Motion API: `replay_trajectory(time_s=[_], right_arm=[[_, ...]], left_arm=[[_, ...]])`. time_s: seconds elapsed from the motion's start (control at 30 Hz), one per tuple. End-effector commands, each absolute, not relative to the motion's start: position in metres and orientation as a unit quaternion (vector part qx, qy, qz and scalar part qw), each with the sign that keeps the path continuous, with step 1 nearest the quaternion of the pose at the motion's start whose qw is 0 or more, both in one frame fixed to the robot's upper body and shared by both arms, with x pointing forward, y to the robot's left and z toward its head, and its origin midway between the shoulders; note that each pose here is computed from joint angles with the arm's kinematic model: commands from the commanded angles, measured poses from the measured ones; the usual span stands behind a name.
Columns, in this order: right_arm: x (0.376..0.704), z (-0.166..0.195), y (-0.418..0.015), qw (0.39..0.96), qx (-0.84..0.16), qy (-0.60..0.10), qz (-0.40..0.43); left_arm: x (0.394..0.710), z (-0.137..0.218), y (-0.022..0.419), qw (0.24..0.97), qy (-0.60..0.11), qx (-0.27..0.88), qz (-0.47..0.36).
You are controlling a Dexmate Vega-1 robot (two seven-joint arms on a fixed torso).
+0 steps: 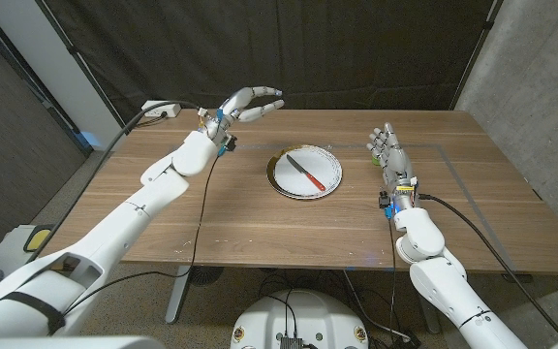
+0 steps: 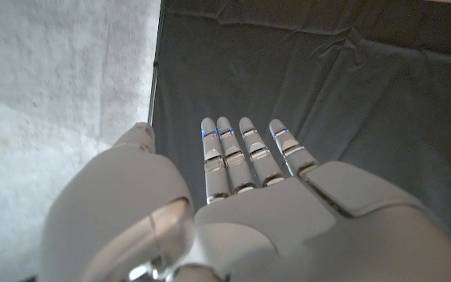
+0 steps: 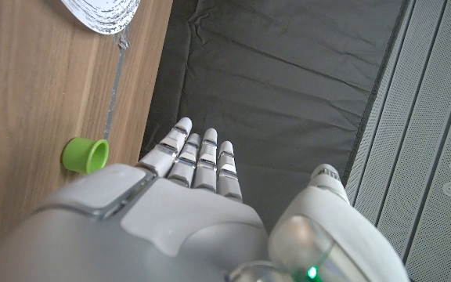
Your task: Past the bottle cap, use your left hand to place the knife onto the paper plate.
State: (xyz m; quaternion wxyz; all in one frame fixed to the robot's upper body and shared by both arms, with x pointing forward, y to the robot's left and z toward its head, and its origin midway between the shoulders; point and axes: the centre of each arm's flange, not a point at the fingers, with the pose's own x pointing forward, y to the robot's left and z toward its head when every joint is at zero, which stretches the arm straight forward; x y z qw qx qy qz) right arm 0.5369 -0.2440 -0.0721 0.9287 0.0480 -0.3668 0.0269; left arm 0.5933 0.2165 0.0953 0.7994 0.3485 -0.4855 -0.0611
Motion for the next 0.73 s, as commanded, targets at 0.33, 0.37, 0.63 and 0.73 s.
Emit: replay_trajectory(time_s=[0.33, 0.37, 0.63, 0.73], right_arm=[[0.535, -0.072, -0.254, 0.927, 0.045, -0.371, 0.038], [0.535, -0.071, -0.254, 0.926, 0.044, -0.372, 0.039], [0.544, -0.071, -0.248, 0.927, 0.048, -0.368, 0.048], [0.547, -0.071, -0.247, 0.928, 0.05, -0.364, 0.051]], left_arm=[[0.597, 0.057, 0.242, 0.875, -0.441, 0.177, -0.091], [0.597, 0.057, 0.242, 0.876, -0.439, 0.177, -0.093], [0.595, 0.053, 0.244, 0.881, -0.427, 0.182, -0.096], [0.596, 0.052, 0.245, 0.882, -0.426, 0.179, -0.095]])
